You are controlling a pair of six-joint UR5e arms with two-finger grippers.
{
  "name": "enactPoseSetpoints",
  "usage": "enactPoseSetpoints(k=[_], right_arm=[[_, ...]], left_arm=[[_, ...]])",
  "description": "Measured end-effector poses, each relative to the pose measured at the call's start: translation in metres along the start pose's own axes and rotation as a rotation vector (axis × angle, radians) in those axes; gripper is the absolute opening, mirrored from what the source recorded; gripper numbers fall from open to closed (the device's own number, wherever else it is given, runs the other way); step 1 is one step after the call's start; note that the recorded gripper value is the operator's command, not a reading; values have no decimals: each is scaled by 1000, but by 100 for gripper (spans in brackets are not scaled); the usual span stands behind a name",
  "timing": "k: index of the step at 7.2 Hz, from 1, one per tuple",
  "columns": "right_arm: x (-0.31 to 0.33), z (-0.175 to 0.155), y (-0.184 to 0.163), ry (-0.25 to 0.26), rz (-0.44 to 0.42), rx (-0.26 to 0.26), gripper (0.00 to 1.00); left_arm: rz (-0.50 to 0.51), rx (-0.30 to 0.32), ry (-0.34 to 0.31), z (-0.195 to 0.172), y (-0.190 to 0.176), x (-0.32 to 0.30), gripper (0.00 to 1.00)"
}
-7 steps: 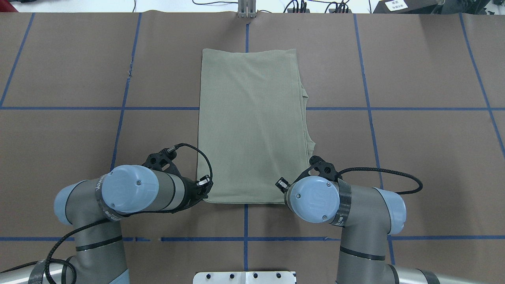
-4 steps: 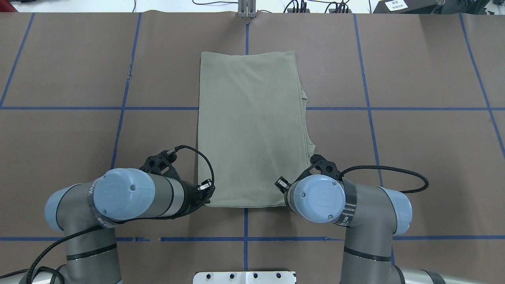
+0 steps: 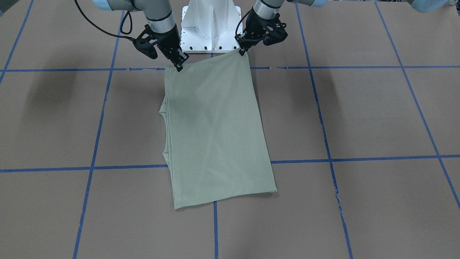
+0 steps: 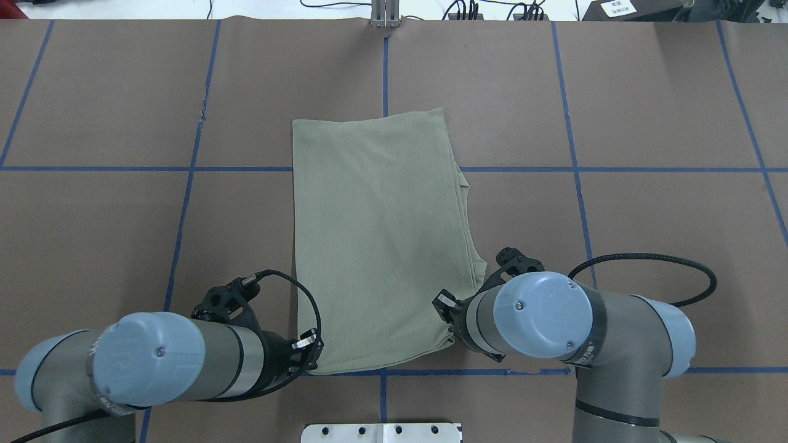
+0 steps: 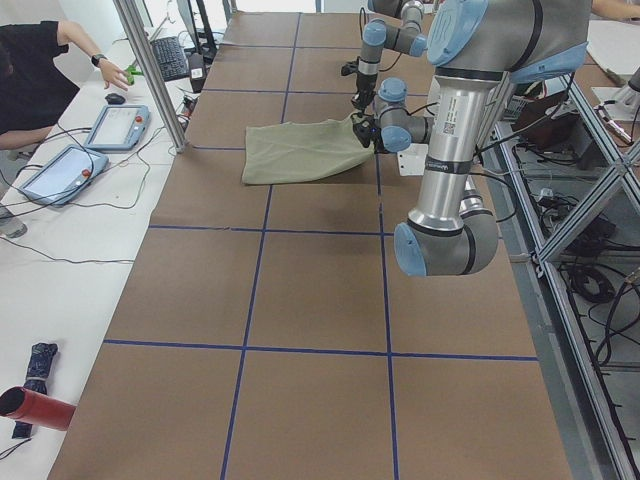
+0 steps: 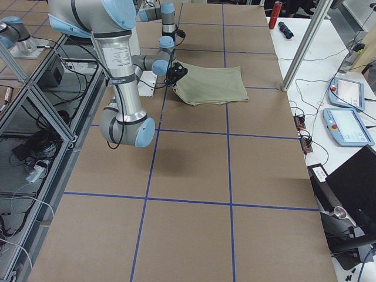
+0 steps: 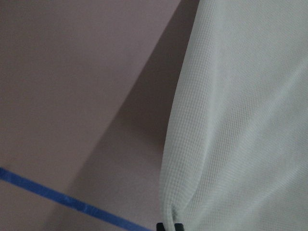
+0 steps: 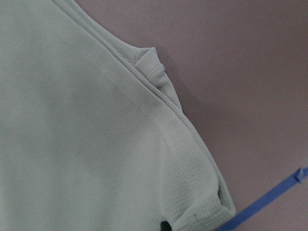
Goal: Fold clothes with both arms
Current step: 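Lift the near edge with both grippers and fold it over toward the far edge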
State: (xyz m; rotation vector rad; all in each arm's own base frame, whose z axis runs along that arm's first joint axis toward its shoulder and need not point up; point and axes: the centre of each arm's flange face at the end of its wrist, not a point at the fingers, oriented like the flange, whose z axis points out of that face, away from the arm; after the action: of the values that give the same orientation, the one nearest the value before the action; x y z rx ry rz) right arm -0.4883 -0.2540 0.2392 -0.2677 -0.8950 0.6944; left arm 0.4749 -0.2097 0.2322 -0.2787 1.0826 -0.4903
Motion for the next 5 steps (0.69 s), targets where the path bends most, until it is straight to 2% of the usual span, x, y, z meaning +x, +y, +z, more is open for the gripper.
enactPoseSetpoints(k=[2,3,5], right_arm=[[15,-27,9,-14,-16,-58,0],[13,-30,10,-21,-19,-66,0],[-18,-32,-6,-64,4,-34,0]], left_arm=[[-15,-50,9,-27,20,-17,0],[-19,-57,8,-28,23,-18,0],[-36,-13,5,-20,2,-12,0]])
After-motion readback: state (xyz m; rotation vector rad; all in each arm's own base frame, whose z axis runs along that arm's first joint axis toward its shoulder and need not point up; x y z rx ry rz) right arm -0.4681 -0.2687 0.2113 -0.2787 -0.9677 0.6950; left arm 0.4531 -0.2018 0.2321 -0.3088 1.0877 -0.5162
